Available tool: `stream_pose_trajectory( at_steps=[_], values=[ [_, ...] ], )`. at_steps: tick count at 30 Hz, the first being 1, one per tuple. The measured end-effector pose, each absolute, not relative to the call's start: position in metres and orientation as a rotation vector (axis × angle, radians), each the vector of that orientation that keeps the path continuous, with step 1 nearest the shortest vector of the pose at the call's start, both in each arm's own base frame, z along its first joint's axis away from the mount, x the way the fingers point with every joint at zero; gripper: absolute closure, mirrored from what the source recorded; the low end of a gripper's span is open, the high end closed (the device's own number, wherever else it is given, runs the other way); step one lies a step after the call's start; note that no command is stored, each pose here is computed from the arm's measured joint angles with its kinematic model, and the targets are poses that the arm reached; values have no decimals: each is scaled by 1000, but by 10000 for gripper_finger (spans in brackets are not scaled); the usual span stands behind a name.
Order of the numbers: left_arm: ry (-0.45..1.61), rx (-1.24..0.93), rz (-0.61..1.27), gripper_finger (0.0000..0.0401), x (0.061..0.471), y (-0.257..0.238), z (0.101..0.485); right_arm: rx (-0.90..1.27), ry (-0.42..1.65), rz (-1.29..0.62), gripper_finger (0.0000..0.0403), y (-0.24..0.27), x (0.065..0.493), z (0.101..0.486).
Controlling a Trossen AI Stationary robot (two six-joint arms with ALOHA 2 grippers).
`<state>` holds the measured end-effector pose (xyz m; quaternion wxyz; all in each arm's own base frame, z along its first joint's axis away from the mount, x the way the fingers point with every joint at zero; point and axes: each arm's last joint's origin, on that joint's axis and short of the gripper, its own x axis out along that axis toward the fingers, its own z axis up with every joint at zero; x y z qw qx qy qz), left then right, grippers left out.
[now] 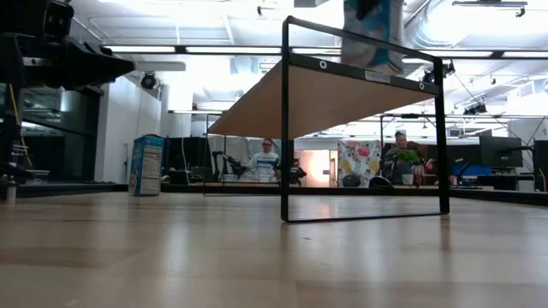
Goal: Stack cereal on shelf
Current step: Put the right blue cereal box on the shelf
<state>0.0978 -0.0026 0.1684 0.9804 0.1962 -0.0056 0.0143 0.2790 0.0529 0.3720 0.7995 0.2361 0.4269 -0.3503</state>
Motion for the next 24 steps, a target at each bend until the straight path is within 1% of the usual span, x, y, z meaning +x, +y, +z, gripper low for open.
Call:
stream_pose_trajectory(
  at_steps=[3, 6, 14, 20, 24],
  values=[
    [-11, 395, 29, 401, 98, -3, 168, 505, 950, -799, 287, 60, 275, 367],
    [-11, 395, 29, 401, 98, -3, 168, 482, 922, -843, 287, 66, 272, 366],
    [-11, 395, 29, 401, 98, -3, 168, 495, 844, -880, 287, 80, 269, 363],
    [-11, 395, 29, 401, 98, -3, 168, 535, 844, -931, 287, 82, 269, 350],
    [-11, 395, 29, 401, 98, -3, 168, 544, 825, -934, 287, 82, 270, 350]
  ],
)
